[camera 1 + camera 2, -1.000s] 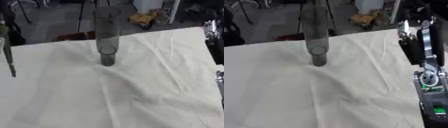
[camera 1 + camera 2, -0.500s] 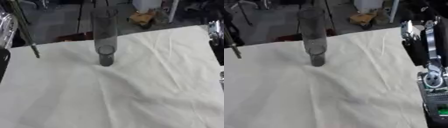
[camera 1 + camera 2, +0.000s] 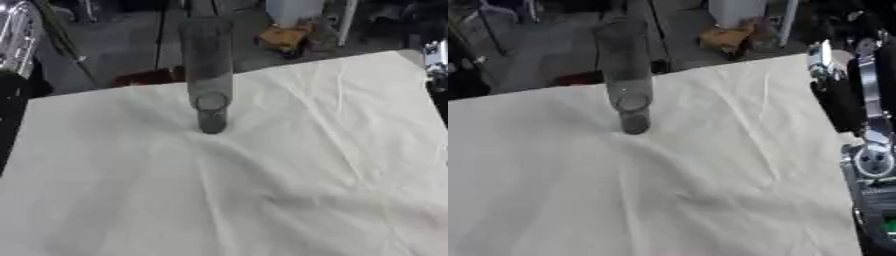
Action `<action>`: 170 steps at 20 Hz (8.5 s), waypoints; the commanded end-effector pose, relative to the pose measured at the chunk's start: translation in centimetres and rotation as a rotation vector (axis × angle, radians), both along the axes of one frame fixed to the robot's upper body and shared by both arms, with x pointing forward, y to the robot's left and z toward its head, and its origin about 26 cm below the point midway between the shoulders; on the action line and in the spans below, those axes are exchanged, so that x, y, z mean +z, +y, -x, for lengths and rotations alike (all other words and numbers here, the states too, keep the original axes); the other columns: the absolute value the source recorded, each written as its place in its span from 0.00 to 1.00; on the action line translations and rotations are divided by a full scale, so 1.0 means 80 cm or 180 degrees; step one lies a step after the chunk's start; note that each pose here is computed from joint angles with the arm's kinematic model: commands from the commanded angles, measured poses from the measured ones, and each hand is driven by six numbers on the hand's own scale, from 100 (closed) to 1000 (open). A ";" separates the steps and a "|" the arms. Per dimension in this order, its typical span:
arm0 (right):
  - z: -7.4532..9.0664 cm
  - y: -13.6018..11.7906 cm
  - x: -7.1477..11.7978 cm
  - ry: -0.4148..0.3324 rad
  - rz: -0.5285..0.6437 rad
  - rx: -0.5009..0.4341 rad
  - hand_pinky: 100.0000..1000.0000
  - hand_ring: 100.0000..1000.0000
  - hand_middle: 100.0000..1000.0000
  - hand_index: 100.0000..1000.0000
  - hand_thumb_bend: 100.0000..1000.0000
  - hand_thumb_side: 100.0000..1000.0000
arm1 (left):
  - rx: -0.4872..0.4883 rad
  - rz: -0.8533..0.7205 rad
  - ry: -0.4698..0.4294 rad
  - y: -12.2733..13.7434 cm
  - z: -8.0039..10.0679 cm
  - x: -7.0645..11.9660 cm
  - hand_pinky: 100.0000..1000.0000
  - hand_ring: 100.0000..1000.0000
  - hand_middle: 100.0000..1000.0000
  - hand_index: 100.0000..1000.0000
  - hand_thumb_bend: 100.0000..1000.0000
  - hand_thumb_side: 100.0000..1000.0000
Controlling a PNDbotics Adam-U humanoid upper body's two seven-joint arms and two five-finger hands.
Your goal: Arrange flowers into the vase.
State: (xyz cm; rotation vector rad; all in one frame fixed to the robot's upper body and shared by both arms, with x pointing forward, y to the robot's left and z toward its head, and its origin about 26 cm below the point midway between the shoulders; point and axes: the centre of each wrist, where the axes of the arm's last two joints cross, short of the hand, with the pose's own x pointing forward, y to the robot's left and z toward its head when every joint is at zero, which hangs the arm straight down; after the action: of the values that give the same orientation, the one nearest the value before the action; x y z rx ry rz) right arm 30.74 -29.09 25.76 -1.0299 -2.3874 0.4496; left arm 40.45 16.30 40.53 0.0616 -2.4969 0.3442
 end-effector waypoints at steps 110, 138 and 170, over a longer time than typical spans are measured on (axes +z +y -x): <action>0.001 0.021 0.042 -0.0183 0.0189 0.0508 0.77 0.94 0.72 0.95 0.04 1.00 | 0.0113 0.0540 -0.0356 -0.038 -0.017 0.056 0.00 0.00 0.00 0.04 0.00 0.71; 0.002 0.016 0.037 -0.0158 0.0137 0.0442 0.77 0.94 0.72 0.95 0.05 1.00 | 0.0736 -0.0427 0.0064 -0.028 -0.022 0.051 0.00 0.00 0.01 0.12 0.00 0.62; 0.002 0.014 0.034 -0.0169 0.0076 0.0395 0.77 0.94 0.71 0.95 0.05 1.00 | 0.0815 -0.1557 0.0876 -0.021 -0.037 0.031 0.00 0.34 0.29 0.34 0.00 0.63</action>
State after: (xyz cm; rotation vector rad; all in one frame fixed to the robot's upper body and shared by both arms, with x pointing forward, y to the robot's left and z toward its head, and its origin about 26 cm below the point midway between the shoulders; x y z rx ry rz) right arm 30.98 -27.76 27.78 -0.8969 -2.4870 0.5036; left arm 43.81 13.60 41.68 0.5456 -2.2214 -0.1732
